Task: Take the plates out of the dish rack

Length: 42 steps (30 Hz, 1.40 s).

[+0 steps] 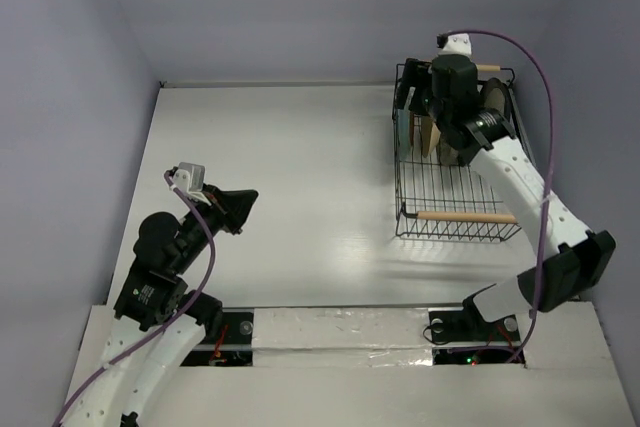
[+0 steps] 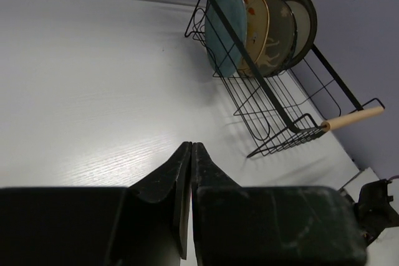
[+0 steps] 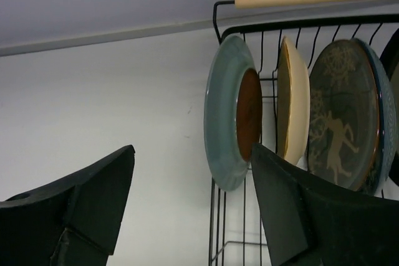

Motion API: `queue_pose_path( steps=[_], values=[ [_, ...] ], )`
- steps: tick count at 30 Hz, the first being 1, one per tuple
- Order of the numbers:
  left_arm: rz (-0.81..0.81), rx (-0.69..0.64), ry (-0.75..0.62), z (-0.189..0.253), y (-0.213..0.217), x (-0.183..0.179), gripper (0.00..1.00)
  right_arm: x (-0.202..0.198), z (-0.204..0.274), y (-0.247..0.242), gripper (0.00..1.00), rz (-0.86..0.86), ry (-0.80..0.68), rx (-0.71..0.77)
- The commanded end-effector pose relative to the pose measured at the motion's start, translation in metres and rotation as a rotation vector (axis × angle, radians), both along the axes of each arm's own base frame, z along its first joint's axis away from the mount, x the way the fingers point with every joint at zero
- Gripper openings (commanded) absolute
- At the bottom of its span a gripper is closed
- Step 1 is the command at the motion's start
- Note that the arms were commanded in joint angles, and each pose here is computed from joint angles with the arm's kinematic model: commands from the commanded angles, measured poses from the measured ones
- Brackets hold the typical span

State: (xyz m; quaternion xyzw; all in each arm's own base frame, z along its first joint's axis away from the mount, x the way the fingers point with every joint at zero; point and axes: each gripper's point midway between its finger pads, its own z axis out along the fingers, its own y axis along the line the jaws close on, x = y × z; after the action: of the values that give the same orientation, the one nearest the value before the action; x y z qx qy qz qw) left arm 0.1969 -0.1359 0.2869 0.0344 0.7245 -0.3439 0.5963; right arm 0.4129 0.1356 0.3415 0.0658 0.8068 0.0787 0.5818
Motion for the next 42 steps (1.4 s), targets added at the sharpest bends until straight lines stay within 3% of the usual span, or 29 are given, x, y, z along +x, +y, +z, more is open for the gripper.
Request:
queue_pose_path(
  steps=[1,5,7,10,18,23,26,34,36,40,42],
  values=[
    [0.043,-0.016,-0.029,0.008,0.006,0.006,0.0,0.016,0.007,-0.002,0.81,-0.022,0.029,-0.089],
    [0.049,-0.017,-0.018,0.006,0.006,0.007,0.0,0.045,-0.009,0.002,0.78,-0.058,0.09,-0.157],
    [0.061,-0.014,-0.012,0.004,0.008,0.009,0.14,0.06,-0.022,-0.002,0.71,-0.111,0.122,-0.202],
    [0.071,-0.018,-0.021,0.006,0.011,0.009,0.25,0.072,-0.037,-0.004,0.65,-0.14,0.161,-0.255],
    [0.103,-0.026,-0.036,0.009,0.018,0.01,0.42,0.093,-0.082,-0.017,0.6,-0.25,0.243,-0.378],
    [0.115,-0.027,-0.032,0.009,0.02,0.012,0.46,0.093,-0.1,-0.021,0.52,-0.269,0.273,-0.409],
    [0.124,-0.028,-0.031,0.009,0.022,0.012,0.46,0.093,-0.11,-0.029,0.42,-0.29,0.302,-0.429],
    [0.126,-0.027,-0.032,0.009,0.022,0.012,0.47,0.094,-0.129,-0.031,0.4,-0.272,0.347,-0.453],
    [0.125,-0.026,-0.03,0.009,0.022,0.013,0.47,0.095,-0.129,-0.03,0.35,-0.266,0.343,-0.451],
    [0.124,-0.025,-0.031,0.008,0.022,0.013,0.47,0.095,-0.116,-0.032,0.08,-0.27,0.314,-0.455],
    [0.123,-0.025,-0.027,0.008,0.022,0.013,0.47,0.094,-0.105,-0.036,0.01,-0.287,0.29,-0.462]
  ],
)
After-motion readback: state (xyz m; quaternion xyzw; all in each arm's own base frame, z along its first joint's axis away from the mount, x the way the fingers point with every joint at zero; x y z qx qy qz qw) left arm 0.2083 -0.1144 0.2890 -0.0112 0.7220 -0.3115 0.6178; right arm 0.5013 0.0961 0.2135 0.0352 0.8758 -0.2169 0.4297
